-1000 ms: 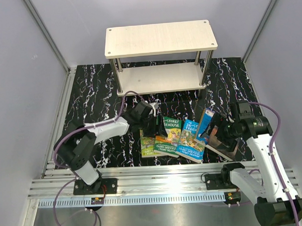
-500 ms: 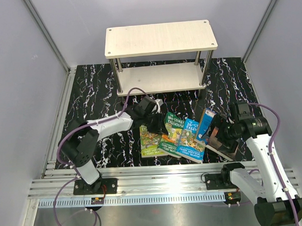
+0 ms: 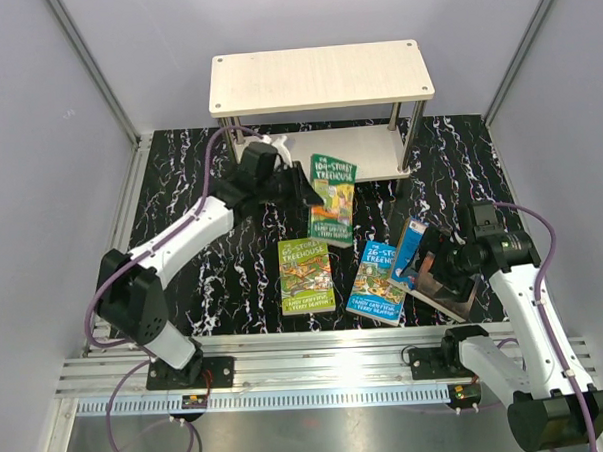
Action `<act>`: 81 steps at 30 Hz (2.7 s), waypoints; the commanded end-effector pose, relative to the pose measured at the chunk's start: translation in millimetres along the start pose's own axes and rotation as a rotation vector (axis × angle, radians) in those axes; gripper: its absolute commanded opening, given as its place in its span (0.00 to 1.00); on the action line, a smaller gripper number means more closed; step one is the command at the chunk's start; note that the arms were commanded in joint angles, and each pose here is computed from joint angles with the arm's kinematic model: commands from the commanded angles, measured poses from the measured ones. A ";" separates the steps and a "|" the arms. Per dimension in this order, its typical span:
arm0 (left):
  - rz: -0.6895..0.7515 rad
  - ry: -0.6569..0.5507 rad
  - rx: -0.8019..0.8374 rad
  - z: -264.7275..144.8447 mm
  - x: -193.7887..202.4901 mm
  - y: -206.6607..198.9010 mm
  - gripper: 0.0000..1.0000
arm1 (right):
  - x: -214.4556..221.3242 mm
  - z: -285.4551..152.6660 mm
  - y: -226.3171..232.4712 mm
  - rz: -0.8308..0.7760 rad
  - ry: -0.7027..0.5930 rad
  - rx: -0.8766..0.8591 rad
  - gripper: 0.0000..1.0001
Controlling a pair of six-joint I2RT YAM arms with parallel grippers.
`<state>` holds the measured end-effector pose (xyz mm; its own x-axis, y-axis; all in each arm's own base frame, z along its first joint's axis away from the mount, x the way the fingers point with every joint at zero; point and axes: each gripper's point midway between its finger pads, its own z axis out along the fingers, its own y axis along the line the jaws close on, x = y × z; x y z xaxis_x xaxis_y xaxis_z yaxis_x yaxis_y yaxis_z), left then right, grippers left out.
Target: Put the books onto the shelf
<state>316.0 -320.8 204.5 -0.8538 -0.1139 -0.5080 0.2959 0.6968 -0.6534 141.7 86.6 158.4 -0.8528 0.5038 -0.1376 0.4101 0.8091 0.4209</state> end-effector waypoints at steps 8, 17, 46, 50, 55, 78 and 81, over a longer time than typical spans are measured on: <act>-0.201 -0.329 0.370 26.4 -118.9 -40.9 0.00 | -8.6 -20.3 20.9 -0.043 -0.020 -0.058 1.00; -0.340 -0.362 0.369 123.2 -164.8 -37.0 0.00 | -22.1 -58.8 54.1 -0.096 -0.056 -0.144 1.00; -0.233 -0.247 0.277 252.6 -172.1 53.5 0.90 | -75.9 20.4 46.3 -0.041 0.071 0.073 1.00; -0.191 -0.195 0.254 261.0 -150.0 41.0 0.99 | -75.2 17.3 45.8 -0.053 0.068 0.071 1.00; -0.157 -0.227 0.159 252.6 -150.8 36.1 0.99 | -67.6 13.1 44.1 -0.070 0.072 0.055 1.00; 0.003 -0.197 -0.525 44.6 -67.1 63.4 0.99 | -40.8 -17.9 70.0 -0.076 0.036 -0.176 1.00; -0.009 -0.151 -0.556 20.7 -29.6 74.5 0.99 | -30.8 -12.9 80.8 -0.060 0.084 -0.264 1.00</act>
<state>394.3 -301.1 139.1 -0.8028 -0.1967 -0.5628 -0.0159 0.9508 -0.3095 197.8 112.3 199.9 -0.8913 0.4333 -0.1335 0.3052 0.7911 0.5301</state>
